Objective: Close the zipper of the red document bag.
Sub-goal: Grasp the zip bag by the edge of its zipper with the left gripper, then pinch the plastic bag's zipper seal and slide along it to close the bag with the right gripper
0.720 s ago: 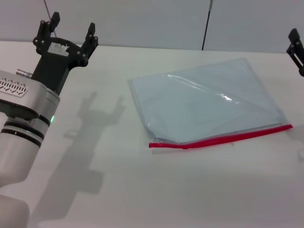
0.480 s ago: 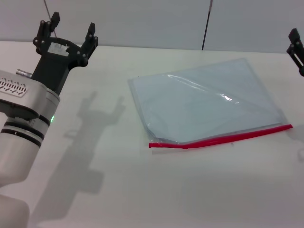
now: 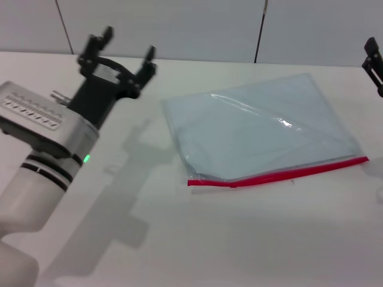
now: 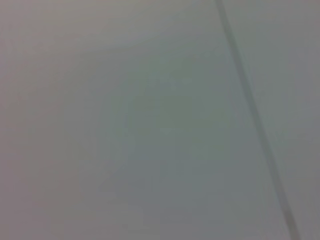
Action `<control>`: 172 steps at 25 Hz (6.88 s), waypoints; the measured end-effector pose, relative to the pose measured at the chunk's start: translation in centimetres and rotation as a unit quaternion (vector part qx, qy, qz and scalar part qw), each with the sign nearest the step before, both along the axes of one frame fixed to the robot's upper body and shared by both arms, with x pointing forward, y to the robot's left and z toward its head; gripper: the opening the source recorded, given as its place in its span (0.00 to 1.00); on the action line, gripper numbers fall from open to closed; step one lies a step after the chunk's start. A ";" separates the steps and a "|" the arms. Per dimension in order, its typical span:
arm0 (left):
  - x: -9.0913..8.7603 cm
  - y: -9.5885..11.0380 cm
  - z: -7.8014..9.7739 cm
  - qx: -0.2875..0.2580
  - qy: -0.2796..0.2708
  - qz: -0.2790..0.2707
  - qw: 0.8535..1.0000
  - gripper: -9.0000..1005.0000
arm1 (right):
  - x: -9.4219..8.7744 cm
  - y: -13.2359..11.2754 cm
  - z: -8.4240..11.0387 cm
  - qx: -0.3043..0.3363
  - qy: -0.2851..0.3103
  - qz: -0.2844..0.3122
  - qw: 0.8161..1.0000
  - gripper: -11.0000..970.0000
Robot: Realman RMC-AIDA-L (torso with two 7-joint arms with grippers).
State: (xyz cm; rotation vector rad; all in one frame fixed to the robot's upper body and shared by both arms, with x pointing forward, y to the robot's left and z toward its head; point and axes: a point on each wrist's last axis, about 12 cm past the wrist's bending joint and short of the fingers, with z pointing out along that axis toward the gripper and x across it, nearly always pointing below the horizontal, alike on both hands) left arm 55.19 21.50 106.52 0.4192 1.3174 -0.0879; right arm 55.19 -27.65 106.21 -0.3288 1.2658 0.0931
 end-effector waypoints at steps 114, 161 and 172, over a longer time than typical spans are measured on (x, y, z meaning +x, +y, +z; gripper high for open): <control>-1.1 -7.1 -0.2 0.413 0.101 -0.139 0.894 0.07 | -0.3 6.3 -1.5 -0.290 -0.017 0.307 0.906 0.85; -1.3 -7.4 -0.3 0.419 0.093 -0.144 0.892 0.05 | 0.3 9.4 -3.3 -0.454 -0.065 0.260 0.850 0.27; -1.3 -7.4 -0.4 0.421 0.094 -0.145 0.891 0.05 | 0.4 10.1 -3.6 -0.468 -0.057 0.264 0.841 0.17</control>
